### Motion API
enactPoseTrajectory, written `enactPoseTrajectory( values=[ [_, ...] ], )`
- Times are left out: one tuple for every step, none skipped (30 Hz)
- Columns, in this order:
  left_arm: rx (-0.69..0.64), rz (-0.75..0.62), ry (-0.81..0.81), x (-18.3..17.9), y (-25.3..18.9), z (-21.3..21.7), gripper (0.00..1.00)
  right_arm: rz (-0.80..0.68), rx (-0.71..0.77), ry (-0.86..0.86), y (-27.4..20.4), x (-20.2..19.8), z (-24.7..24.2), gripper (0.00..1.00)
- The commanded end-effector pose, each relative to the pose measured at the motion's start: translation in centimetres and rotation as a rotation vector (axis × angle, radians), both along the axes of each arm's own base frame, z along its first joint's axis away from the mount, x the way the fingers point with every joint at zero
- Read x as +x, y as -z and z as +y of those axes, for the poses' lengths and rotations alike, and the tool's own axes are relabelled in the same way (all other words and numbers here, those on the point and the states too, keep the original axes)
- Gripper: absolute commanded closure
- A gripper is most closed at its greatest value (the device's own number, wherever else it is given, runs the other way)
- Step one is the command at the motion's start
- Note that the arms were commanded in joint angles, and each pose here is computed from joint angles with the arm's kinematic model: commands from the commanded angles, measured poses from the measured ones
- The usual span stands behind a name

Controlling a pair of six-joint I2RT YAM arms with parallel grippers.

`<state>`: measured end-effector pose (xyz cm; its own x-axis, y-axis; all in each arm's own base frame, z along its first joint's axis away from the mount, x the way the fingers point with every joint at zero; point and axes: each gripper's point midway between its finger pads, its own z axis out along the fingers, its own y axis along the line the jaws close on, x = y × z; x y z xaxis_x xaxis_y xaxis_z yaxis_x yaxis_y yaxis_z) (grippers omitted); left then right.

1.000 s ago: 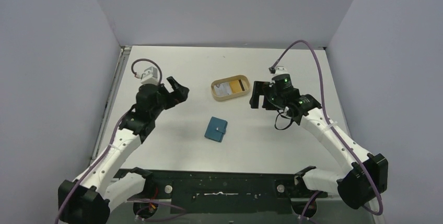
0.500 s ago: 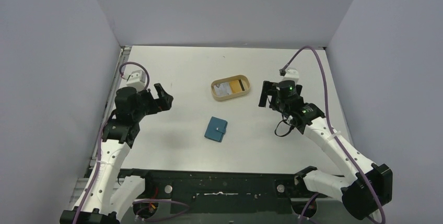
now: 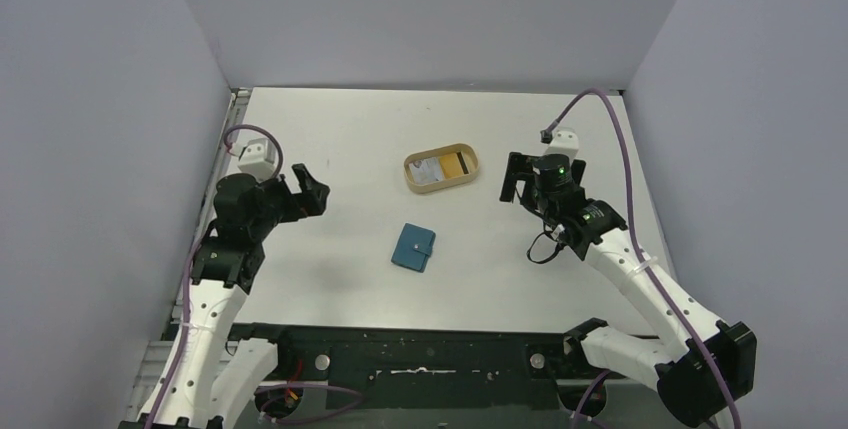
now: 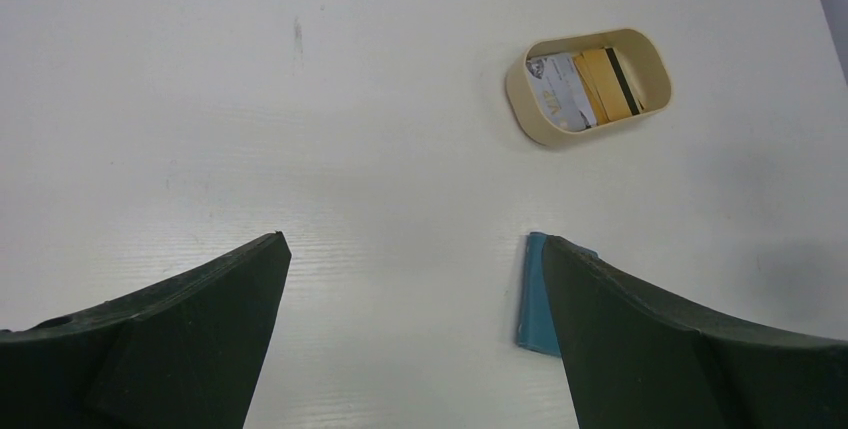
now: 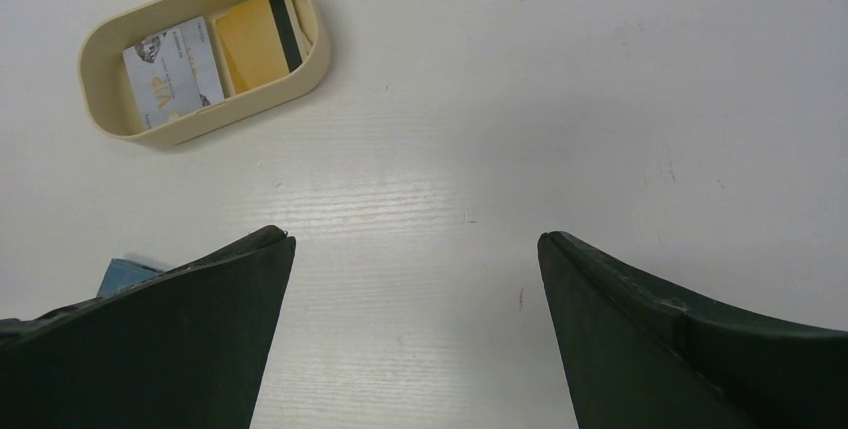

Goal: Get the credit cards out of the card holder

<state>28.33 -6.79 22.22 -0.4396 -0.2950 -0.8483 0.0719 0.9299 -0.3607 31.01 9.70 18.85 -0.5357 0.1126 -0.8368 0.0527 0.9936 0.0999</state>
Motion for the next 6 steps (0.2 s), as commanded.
enactPoseTrajectory(
  values=[
    [0.002,-0.066,0.016,0.42,-1.72,-0.10,0.03,-0.069,-0.011,0.063,-2.50,0.53,-1.28,0.00],
    [0.002,-0.069,0.015,0.49,-1.85,-0.10,0.03,-0.070,-0.020,0.070,-2.49,0.58,-1.45,0.00],
    [0.000,-0.073,0.015,0.57,-1.98,-0.12,0.03,-0.072,-0.028,0.075,-2.51,0.62,-1.62,0.00],
    [-0.002,-0.076,0.017,0.59,-2.15,-0.16,0.03,-0.074,-0.037,0.089,-2.56,0.64,-1.89,0.00],
    [-0.003,-0.079,0.020,0.57,-2.36,-0.22,0.03,-0.074,-0.041,0.103,-2.67,0.66,-2.12,0.00],
    [-0.004,-0.083,0.022,0.51,-2.54,-0.25,0.03,-0.071,-0.045,0.113,-2.72,0.69,-2.26,0.00]
  ],
)
